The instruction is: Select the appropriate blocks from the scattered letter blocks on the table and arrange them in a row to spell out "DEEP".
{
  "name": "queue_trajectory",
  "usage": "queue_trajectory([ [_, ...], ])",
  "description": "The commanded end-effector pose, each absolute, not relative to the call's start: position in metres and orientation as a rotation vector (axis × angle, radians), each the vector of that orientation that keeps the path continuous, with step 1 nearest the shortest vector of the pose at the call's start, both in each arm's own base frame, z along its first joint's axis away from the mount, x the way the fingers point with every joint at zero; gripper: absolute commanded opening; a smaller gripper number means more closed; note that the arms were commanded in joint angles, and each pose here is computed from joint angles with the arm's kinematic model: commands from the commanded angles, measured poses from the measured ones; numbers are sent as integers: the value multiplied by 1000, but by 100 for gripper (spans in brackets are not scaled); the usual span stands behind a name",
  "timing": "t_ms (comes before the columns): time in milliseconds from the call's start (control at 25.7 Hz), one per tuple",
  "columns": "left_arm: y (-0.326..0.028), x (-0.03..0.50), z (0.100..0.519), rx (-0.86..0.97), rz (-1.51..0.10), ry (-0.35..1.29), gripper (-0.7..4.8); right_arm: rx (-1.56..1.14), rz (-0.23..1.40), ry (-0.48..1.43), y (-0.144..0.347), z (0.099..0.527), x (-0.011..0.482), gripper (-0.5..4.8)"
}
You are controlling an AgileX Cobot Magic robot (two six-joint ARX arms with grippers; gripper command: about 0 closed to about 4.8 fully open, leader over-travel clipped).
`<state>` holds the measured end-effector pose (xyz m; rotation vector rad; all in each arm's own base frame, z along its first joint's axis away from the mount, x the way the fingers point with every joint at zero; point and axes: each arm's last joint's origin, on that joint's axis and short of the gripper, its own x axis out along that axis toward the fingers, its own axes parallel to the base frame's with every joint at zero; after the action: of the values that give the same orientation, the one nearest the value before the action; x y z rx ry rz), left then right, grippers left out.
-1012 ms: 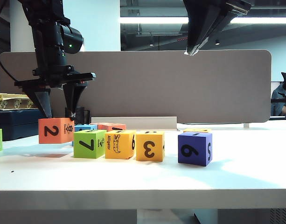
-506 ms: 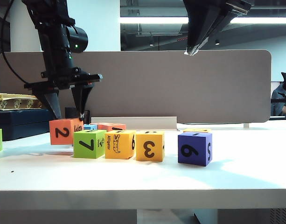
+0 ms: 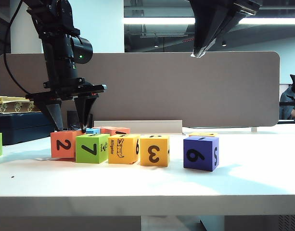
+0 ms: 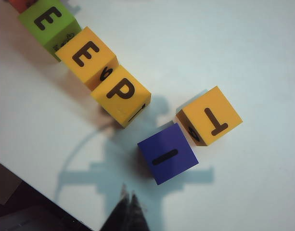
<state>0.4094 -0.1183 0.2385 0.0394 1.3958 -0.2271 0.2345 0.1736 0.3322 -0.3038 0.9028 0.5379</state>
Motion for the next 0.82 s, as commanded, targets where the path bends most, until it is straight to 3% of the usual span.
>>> queue_trajectory([
  [39, -120, 408, 240, 35, -235, 1395, 273, -295, 538, 890, 174, 335, 234, -1],
  [818, -120, 403, 253, 28, -258, 1406, 280, -302, 511, 874, 173, 335, 236, -2],
])
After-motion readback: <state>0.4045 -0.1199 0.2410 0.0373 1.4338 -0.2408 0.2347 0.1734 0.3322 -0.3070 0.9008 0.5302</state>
